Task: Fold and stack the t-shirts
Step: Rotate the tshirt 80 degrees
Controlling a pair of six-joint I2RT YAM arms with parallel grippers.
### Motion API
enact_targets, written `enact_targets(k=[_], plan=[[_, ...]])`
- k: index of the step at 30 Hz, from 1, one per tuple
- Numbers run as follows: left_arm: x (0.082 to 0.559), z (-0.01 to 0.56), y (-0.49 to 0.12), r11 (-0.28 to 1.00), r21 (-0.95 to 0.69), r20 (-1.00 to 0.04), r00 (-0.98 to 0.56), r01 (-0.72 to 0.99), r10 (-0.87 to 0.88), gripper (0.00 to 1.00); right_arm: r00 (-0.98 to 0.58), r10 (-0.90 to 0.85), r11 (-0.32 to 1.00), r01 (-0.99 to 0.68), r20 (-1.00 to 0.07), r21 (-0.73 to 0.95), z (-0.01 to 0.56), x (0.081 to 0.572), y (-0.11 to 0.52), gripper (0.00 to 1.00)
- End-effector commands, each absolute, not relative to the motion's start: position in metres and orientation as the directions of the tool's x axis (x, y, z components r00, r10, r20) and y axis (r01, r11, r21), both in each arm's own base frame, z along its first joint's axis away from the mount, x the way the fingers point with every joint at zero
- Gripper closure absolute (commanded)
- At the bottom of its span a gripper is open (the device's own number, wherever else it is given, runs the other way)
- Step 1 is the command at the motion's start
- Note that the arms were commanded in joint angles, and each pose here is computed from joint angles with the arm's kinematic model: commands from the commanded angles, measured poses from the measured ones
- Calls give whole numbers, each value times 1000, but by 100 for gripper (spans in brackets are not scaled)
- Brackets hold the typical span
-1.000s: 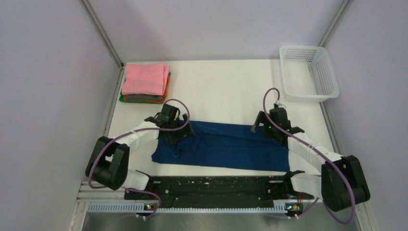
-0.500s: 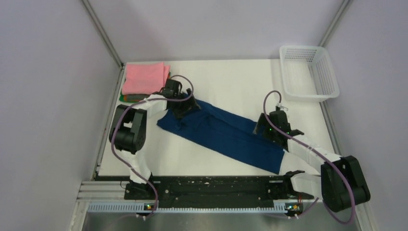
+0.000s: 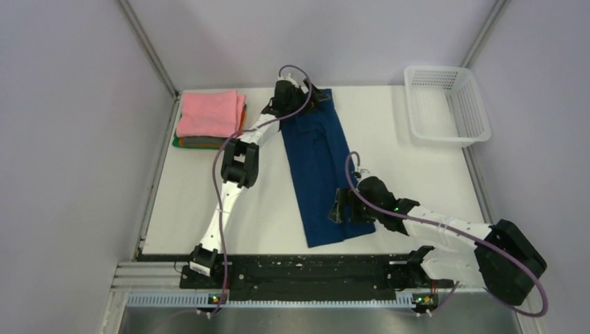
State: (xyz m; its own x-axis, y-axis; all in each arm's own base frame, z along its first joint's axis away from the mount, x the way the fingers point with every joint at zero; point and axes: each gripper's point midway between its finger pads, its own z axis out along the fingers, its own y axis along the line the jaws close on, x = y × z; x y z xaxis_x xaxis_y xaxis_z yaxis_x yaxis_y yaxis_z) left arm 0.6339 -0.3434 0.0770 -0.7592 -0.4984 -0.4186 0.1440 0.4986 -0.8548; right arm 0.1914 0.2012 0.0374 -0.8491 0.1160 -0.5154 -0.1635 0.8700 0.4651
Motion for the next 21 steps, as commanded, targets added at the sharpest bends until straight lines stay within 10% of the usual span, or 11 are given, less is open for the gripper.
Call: enact_targets(k=[1,13,21], plan=[[660,95,-359,397,-896,-425,-647,199,-633,1,-911,-107,819,-308,-398,484,29,140,236,1],[671,219,-340,609,-677,-736,-373,414,-565,1,-808,-46,790,-390,-587,474,87,171,255,1],[573,335,-332,566,-635,-772,-434,525,-464,1,-714,190,899,-150,-674,412,109,192,196,1]])
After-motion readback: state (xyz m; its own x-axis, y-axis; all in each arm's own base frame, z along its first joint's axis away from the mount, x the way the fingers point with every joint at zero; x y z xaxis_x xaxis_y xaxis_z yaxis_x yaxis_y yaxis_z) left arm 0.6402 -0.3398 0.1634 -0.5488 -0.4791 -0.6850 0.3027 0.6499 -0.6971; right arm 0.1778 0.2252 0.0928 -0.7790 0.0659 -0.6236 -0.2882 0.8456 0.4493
